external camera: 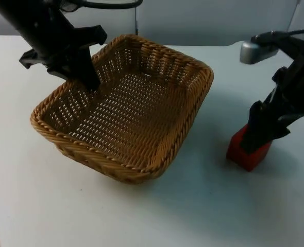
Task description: Pick up the basket with the left hand and place the cube into the basket with the right hand.
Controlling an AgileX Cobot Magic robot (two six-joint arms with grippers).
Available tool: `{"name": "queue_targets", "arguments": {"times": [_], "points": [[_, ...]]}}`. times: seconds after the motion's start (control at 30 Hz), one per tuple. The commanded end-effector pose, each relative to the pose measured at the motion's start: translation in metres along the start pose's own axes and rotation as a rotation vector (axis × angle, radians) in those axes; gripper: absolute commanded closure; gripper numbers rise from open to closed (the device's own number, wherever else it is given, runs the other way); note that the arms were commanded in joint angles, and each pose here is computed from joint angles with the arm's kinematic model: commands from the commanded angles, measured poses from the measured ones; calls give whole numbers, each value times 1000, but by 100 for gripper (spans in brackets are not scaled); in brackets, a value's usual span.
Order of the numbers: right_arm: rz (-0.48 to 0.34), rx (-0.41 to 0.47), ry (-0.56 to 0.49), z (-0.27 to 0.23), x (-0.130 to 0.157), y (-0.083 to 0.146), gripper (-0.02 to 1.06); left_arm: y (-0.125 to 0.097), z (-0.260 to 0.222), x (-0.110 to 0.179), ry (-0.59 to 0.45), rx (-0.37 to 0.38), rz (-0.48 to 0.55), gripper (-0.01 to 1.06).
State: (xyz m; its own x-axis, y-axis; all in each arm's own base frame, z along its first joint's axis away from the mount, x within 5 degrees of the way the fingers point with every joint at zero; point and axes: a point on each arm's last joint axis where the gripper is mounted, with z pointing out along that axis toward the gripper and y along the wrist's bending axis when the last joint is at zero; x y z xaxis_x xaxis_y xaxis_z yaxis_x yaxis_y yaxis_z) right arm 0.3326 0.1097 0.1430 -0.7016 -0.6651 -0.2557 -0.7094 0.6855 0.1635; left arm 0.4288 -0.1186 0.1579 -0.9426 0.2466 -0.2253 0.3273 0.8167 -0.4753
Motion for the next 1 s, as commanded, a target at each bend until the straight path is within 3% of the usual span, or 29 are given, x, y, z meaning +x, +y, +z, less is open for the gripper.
{"name": "queue_targets", "arguments": {"times": [0.0,0.47,0.73,0.97], "points": [[-29,25,-10,6,-6,2,17,-6,-3,-3,-17,32,-14,105],[-32,108,14,17,-5,-8,17,-7,-3,-3,-21,40,-19,105],[-18,144,-25,17,-8,-11,17,-8,-3,-4,-29,51,-27,105],[0,126,1,32,-5,-14,18,-8,-3,-4,-27,51,-18,105]]}}
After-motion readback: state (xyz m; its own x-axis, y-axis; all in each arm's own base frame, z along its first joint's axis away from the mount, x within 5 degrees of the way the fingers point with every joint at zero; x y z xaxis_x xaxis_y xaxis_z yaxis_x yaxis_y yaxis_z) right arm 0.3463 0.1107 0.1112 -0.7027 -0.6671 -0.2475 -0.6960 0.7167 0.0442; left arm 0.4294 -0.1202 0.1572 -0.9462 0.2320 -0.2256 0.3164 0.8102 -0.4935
